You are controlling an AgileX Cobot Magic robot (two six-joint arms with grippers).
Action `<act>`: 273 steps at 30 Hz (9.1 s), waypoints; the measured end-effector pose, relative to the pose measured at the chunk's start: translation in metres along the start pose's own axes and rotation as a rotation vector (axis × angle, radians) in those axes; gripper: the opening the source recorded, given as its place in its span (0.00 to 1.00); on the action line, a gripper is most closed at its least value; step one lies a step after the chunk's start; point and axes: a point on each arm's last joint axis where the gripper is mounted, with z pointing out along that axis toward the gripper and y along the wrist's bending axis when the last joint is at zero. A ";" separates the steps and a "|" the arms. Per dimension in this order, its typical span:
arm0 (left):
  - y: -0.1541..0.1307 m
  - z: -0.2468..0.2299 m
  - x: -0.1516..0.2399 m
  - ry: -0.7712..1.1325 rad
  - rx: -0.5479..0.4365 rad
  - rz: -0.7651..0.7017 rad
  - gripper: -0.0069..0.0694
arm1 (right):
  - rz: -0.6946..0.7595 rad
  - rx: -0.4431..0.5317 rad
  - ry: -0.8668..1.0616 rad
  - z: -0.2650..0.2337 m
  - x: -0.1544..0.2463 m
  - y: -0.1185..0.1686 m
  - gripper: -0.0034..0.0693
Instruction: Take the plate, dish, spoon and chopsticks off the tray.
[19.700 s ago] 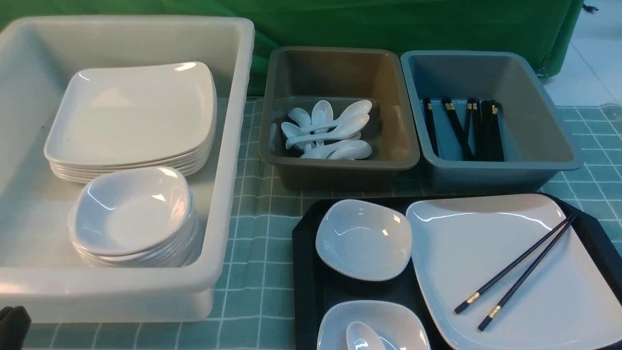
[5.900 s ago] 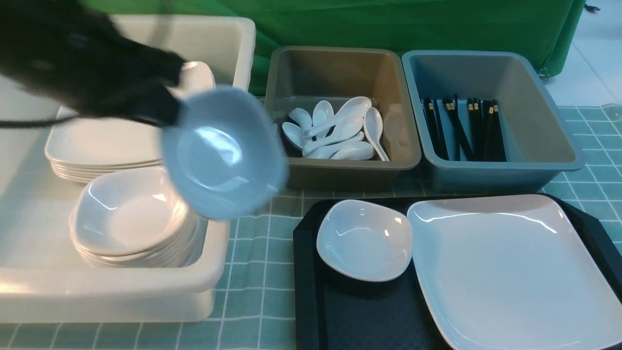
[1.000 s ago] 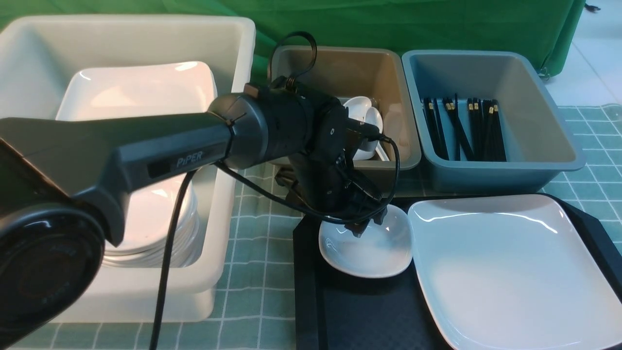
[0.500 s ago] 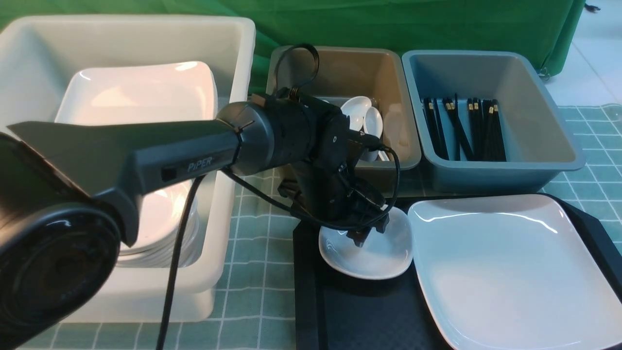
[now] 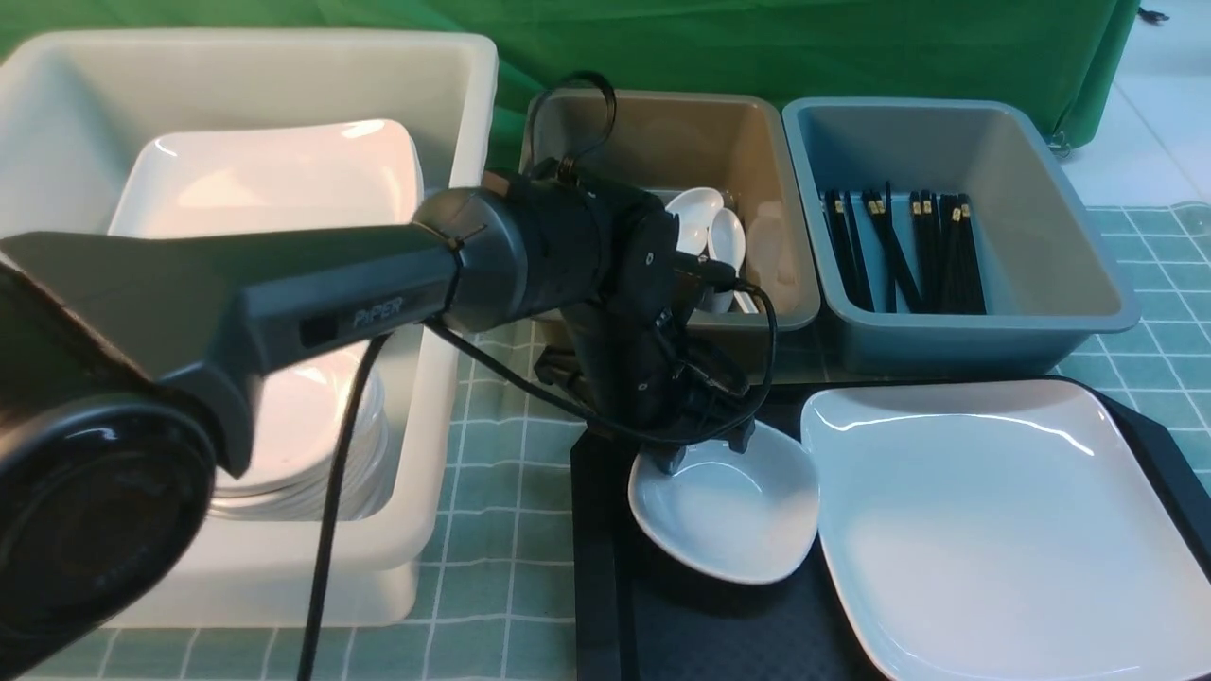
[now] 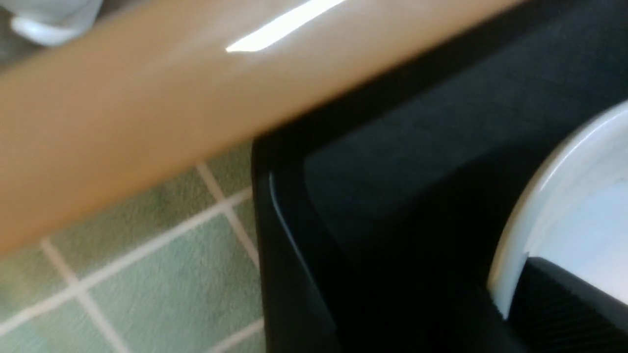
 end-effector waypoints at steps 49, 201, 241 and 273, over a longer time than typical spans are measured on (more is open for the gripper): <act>0.208 -0.193 0.167 -0.330 -0.007 -0.520 0.11 | 0.007 -0.007 -0.030 0.000 -0.003 0.001 0.24; 0.049 -0.314 0.314 -0.640 -0.063 -0.453 0.10 | -1.126 -0.154 -0.649 0.198 -0.197 0.309 0.13; 0.053 -0.315 0.317 -0.639 -0.131 -0.424 0.10 | -1.462 -0.150 -0.642 0.243 -0.155 0.350 0.22; 0.055 -0.312 0.312 -0.617 -0.138 -0.421 0.10 | -0.996 -0.205 -0.506 0.204 -0.183 0.317 0.73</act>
